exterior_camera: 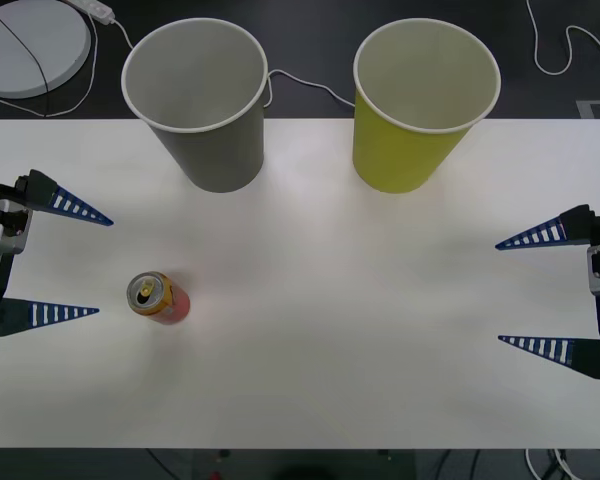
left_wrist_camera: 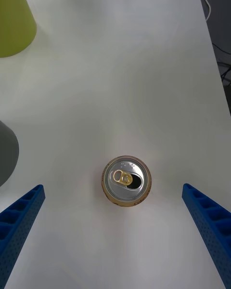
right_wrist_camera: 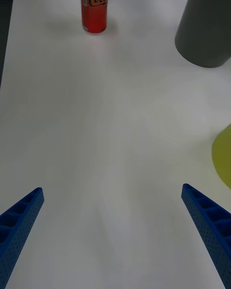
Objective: Put the can into the green bin and the plastic bottle into the gray bin
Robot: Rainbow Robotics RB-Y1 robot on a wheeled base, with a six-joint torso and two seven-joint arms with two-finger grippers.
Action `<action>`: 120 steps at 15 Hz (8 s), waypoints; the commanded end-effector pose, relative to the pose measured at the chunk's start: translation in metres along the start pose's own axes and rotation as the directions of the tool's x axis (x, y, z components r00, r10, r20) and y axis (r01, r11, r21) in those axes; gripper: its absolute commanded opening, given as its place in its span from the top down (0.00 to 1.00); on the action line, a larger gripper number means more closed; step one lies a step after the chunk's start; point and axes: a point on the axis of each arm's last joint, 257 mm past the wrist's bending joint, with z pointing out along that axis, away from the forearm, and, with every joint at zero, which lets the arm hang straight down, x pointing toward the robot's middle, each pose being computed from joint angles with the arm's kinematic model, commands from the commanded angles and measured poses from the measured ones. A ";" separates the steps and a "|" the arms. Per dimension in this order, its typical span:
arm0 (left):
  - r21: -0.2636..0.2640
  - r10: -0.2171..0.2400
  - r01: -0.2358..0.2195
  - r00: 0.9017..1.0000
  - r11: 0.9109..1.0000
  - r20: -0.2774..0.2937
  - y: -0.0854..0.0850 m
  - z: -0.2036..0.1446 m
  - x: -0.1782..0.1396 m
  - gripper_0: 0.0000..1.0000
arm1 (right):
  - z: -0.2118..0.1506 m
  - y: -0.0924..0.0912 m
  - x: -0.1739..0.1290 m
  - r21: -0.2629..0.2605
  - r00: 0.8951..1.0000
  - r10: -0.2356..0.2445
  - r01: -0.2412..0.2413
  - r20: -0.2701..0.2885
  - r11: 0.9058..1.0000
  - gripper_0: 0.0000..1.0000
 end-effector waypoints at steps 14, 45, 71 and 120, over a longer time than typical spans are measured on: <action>-0.006 -0.104 0.106 0.989 0.994 0.106 -0.002 0.003 0.012 0.00 | 0.000 0.000 0.000 0.000 1.000 0.000 0.000 0.000 1.000 0.00; -0.153 -0.160 0.255 0.875 0.955 0.457 -0.050 0.078 0.111 0.00 | 0.000 0.000 0.000 0.000 1.000 0.000 0.000 0.000 1.000 0.00; -0.216 -0.183 0.341 0.827 0.915 0.532 -0.018 0.163 0.070 0.79 | 0.000 0.000 0.000 0.000 1.000 0.000 0.000 0.000 1.000 0.00; -0.060 -0.359 0.354 0.925 0.933 -0.125 0.117 -0.013 -0.126 1.00 | 0.000 0.000 0.000 0.000 1.000 0.000 0.000 0.000 1.000 0.00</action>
